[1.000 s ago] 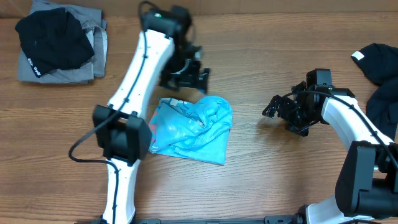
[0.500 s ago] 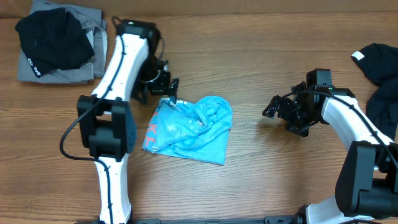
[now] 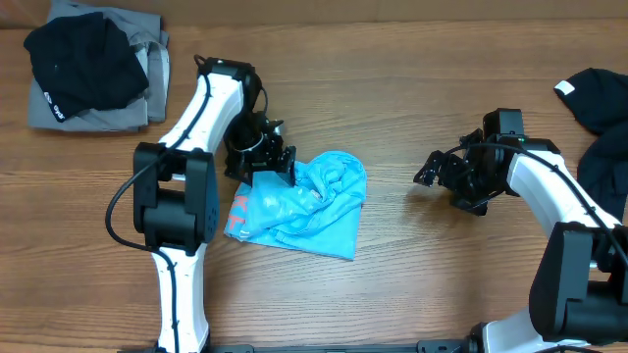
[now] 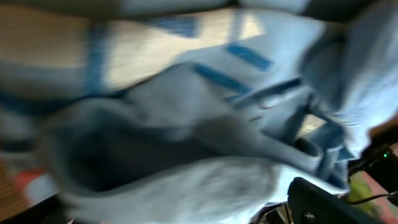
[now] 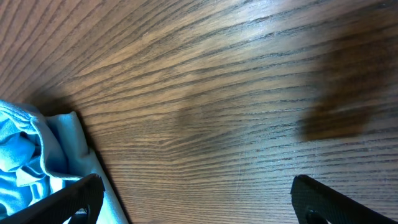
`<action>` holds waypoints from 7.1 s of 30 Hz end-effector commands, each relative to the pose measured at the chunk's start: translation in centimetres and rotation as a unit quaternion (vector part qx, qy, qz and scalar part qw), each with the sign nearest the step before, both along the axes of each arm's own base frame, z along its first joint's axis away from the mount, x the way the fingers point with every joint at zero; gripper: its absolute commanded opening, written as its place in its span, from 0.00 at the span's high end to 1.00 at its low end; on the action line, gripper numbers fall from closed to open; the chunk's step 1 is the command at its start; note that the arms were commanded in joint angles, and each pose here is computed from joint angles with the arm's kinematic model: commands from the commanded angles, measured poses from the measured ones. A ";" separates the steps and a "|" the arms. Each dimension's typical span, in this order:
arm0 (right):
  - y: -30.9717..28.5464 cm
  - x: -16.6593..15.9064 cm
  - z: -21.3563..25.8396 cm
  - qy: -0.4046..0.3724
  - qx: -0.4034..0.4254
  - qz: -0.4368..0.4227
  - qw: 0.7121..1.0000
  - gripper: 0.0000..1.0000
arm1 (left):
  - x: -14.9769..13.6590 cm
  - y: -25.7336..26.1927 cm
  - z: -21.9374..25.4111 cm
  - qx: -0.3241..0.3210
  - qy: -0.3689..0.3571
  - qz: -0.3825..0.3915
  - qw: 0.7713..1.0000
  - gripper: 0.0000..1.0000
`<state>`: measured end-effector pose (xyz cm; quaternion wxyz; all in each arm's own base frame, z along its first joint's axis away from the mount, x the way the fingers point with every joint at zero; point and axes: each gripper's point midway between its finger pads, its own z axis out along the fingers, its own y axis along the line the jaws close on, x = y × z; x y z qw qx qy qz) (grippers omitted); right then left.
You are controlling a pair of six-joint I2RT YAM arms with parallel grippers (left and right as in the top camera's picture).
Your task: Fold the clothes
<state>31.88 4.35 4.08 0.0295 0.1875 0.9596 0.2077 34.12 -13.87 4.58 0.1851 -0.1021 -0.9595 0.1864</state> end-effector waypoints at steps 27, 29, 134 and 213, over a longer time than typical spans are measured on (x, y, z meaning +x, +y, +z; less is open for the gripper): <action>0.1 0.0 -0.2 0.000 0.003 0.000 1.000 0.00 | -6.9 -8.2 7.7 -0.118 0.030 -0.099 0.988 0.96; 0.1 0.0 -0.2 -0.001 0.003 0.000 1.000 0.00 | -7.9 -9.0 7.8 -0.118 0.039 -0.113 0.986 0.96; 0.0 0.6 -0.1 -0.003 0.006 -0.026 1.000 0.00 | -7.0 -13.3 4.1 0.032 -0.053 -0.237 0.970 0.18; -7.9 -0.7 -0.5 0.021 -0.015 -0.127 0.991 0.00 | -3.7 -15.6 7.3 0.067 -0.166 -0.206 0.962 0.51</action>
